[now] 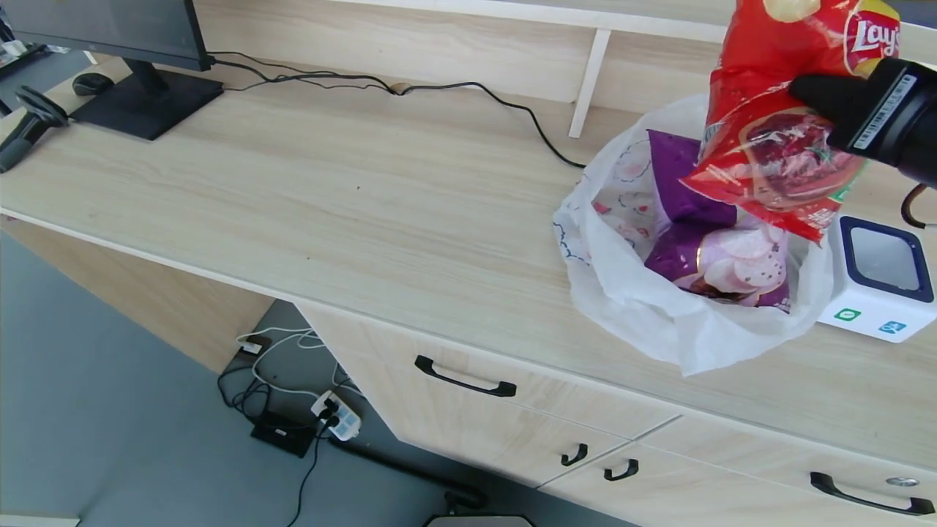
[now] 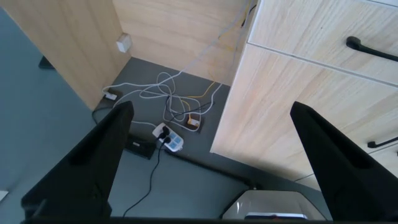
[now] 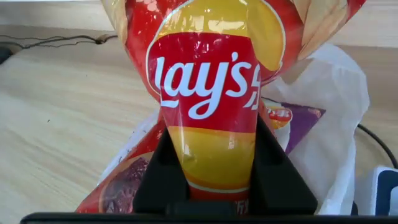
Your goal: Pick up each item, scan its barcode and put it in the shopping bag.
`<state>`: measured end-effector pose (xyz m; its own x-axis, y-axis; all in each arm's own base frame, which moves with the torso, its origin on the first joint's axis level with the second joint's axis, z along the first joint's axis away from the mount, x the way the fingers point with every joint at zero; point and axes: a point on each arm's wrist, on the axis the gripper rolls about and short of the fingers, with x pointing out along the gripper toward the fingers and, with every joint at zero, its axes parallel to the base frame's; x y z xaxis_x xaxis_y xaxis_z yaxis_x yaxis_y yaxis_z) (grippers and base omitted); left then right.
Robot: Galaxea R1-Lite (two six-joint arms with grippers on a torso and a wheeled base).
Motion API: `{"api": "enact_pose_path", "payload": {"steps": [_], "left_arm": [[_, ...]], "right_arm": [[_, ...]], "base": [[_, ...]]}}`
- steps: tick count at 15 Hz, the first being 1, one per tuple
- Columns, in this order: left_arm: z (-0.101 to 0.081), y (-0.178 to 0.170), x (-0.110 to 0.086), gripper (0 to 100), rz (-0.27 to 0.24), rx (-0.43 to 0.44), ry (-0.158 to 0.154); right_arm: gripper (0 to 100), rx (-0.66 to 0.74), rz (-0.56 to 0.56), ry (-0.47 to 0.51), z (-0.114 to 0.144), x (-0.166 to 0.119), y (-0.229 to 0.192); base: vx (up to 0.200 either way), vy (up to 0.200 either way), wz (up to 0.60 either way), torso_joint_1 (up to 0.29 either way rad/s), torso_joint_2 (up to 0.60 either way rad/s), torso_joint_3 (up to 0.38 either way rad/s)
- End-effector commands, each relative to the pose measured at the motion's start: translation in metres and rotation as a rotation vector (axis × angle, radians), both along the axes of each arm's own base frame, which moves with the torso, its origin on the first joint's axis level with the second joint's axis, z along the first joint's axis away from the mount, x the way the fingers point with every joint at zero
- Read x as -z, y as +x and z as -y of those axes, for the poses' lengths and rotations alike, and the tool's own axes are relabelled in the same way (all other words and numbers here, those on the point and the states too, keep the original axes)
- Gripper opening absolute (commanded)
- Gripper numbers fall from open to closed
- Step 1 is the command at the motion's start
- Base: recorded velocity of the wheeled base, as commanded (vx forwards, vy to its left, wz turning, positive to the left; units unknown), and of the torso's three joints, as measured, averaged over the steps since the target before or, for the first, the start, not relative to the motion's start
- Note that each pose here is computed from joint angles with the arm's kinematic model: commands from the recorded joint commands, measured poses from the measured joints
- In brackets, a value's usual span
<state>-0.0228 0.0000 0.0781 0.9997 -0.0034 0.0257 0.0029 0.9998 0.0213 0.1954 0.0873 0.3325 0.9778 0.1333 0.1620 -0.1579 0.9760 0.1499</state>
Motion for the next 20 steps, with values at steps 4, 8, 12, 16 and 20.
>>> {"api": "enact_pose_path", "payload": {"steps": [4, 8, 12, 16, 20], "left_arm": [[0.000, 0.000, 0.000, 100, -0.001, 0.000, -0.001], [0.000, 0.000, 0.000, 100, -0.001, 0.000, -0.001], [0.000, 0.000, 0.000, 100, -0.001, 0.000, -0.001], [0.000, 0.000, 0.000, 100, -0.001, 0.000, -0.001], [0.000, 0.000, 0.000, 100, 0.000, 0.000, 0.000]], "right_arm": [[0, 0.072, -0.166, 0.058, -0.002, 0.024, -0.001], [0, 0.098, -0.186, 0.116, -0.007, 0.028, 0.006], [0, 0.031, -0.127, 0.152, -0.017, 0.005, 0.000], [0, 0.114, -0.158, 0.138, -0.022, 0.013, 0.015], [0, 0.176, -0.199, 0.113, -0.026, 0.026, 0.034]], "base": [[0.000, 0.000, 0.00, 0.000, 0.00, 0.000], [0.000, 0.000, 0.00, 0.000, 0.00, 0.000], [0.000, 0.000, 0.00, 0.000, 0.00, 0.000], [0.000, 0.000, 0.00, 0.000, 0.00, 0.000], [0.000, 0.000, 0.00, 0.000, 0.00, 0.000]]}}
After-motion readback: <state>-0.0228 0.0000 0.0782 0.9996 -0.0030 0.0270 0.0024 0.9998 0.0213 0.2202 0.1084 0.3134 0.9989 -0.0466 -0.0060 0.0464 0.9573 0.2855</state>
